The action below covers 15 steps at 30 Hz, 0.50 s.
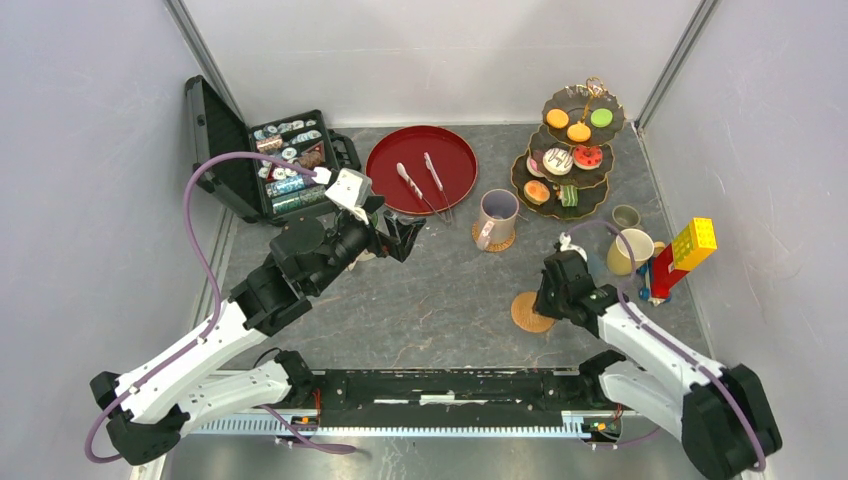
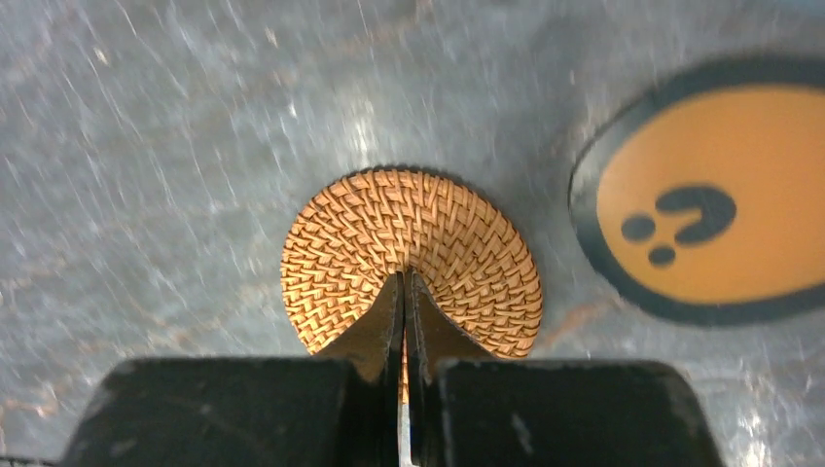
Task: Serve the afternoon tea
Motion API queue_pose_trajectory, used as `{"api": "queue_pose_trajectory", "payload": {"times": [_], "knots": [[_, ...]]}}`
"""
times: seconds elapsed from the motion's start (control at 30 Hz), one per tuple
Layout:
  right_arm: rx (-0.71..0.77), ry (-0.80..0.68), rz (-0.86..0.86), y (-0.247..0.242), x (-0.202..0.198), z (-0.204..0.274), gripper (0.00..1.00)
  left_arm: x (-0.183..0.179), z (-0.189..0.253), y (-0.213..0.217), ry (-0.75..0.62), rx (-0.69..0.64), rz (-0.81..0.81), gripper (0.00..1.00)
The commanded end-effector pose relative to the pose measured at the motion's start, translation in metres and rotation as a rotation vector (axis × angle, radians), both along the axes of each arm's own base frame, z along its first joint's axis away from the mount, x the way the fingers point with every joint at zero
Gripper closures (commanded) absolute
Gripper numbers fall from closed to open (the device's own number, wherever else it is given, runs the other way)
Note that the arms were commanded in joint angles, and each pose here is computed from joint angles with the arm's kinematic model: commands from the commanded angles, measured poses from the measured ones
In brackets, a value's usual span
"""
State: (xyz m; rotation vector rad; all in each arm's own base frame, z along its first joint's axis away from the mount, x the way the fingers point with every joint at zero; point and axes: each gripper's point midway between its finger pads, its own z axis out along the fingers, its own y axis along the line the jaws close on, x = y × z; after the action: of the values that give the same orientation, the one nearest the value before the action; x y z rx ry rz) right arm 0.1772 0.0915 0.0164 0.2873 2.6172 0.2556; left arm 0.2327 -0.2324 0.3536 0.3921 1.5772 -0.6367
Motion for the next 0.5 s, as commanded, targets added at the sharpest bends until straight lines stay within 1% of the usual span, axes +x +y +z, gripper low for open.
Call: {"api": "queue_pose_trajectory", "payload": {"times": [0.0, 0.1, 0.2, 0.27, 0.37, 0.47], "knots": [[-0.134, -0.08, -0.112, -0.021, 0.033, -0.012, 1.0, 0.002, 0.009, 0.002, -0.004, -0.027, 0.021, 0.0], [-0.249, -0.146, -0.188, -0.039, 0.061, -0.002, 1.0, 0.003, 0.008, 0.002, -0.001, -0.024, 0.024, 0.0], [-0.252, -0.201, -0.191, -0.036, 0.093, 0.006, 1.0, 0.003, 0.006, 0.0, 0.004, -0.022, 0.019, 0.0], [-0.256, -0.204, -0.184, -0.032, 0.112, 0.01, 1.0, 0.003, 0.005, -0.001, 0.007, -0.021, 0.015, 0.0], [-0.257, -0.209, -0.173, -0.026, 0.133, 0.013, 1.0, 0.003, 0.005, -0.001, 0.006, -0.02, 0.019, 0.0], [-0.264, -0.216, -0.182, -0.027, 0.145, 0.012, 1.0, 0.004, 0.005, 0.001, 0.004, -0.016, 0.027, 0.0]]}}
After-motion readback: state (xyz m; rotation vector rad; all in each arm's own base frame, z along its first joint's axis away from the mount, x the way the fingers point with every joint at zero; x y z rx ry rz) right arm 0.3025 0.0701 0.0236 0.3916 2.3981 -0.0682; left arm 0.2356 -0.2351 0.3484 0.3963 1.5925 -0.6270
